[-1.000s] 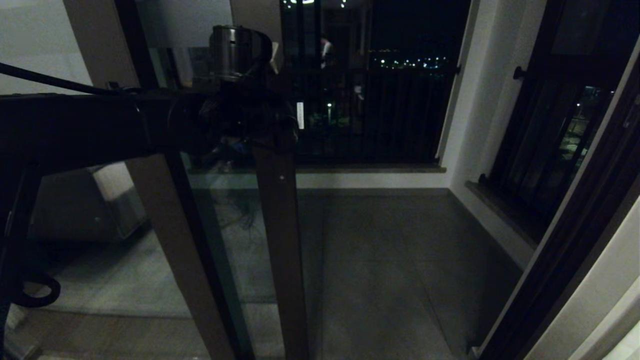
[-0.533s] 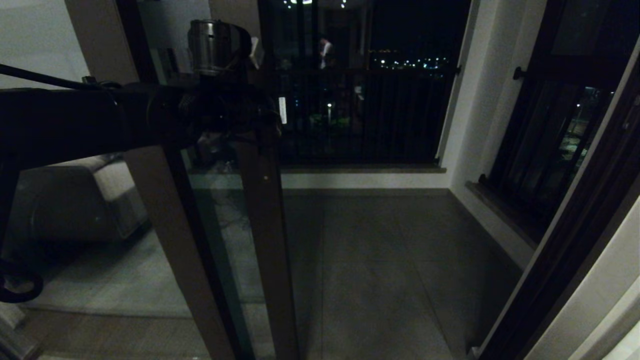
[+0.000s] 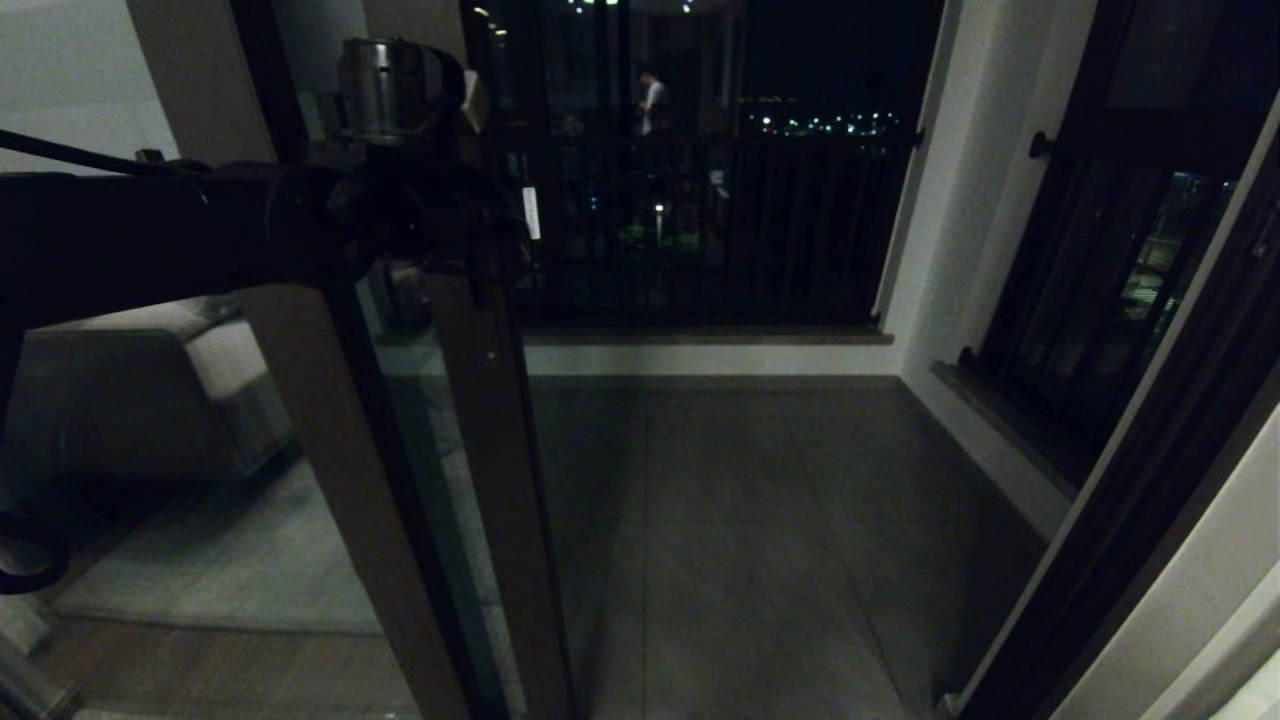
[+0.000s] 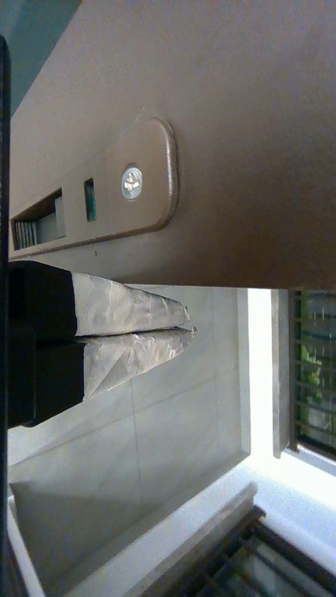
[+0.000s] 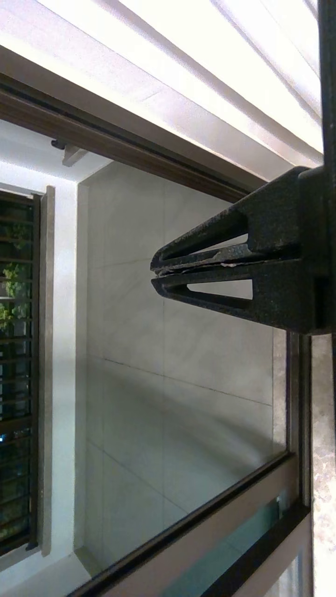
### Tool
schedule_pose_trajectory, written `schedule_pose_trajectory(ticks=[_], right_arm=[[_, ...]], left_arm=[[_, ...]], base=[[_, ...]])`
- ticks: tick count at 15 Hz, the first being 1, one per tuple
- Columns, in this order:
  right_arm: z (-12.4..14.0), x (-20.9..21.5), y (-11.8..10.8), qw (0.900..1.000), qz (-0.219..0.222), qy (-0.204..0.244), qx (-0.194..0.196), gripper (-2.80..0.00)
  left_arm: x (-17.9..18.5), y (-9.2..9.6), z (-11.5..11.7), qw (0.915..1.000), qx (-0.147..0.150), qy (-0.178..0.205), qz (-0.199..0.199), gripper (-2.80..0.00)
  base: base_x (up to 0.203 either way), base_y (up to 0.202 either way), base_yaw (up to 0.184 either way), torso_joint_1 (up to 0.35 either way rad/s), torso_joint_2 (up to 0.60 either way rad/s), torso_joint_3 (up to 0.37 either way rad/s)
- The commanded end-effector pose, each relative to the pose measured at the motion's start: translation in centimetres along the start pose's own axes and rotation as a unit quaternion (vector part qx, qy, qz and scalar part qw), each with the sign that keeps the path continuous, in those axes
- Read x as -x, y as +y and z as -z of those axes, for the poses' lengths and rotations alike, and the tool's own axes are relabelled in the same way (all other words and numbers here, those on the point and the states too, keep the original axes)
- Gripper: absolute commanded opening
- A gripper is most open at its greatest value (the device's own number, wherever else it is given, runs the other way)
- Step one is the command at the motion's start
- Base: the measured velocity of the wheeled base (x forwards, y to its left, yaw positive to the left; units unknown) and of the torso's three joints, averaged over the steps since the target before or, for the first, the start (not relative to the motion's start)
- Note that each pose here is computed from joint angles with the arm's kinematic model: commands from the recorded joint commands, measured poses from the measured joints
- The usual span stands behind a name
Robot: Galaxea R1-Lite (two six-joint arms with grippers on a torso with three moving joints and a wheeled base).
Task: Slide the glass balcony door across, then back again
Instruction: Open the slid door
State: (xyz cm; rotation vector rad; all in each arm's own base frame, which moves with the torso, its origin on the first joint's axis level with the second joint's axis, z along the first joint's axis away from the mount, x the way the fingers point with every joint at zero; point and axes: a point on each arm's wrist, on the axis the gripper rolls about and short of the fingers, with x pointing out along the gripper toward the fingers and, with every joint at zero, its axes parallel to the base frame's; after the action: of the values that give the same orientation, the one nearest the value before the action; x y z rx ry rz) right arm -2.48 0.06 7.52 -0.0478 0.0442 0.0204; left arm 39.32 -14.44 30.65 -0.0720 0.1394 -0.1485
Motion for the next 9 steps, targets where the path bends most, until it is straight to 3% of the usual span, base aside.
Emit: schedule_pose_trajectory(ticks=[1, 9], right_arm=[[0.0, 0.0, 0.0, 1.000, 0.000, 0.001, 0.000, -2.80], [0.0, 0.0, 0.0, 1.000, 0.000, 0.001, 0.000, -2.80]], left_arm=[[0.2, 0.7, 0.0, 1.0000, 0.001, 0.003, -0.006, -2.80], [0.6, 2.1, 0.1, 0.9998, 0.003, 0.008, -0.020, -2.80]], base=[[0.000, 0.000, 0.000, 0.000, 0.00, 0.000], [0.000, 0.000, 0.000, 0.000, 0.00, 0.000]])
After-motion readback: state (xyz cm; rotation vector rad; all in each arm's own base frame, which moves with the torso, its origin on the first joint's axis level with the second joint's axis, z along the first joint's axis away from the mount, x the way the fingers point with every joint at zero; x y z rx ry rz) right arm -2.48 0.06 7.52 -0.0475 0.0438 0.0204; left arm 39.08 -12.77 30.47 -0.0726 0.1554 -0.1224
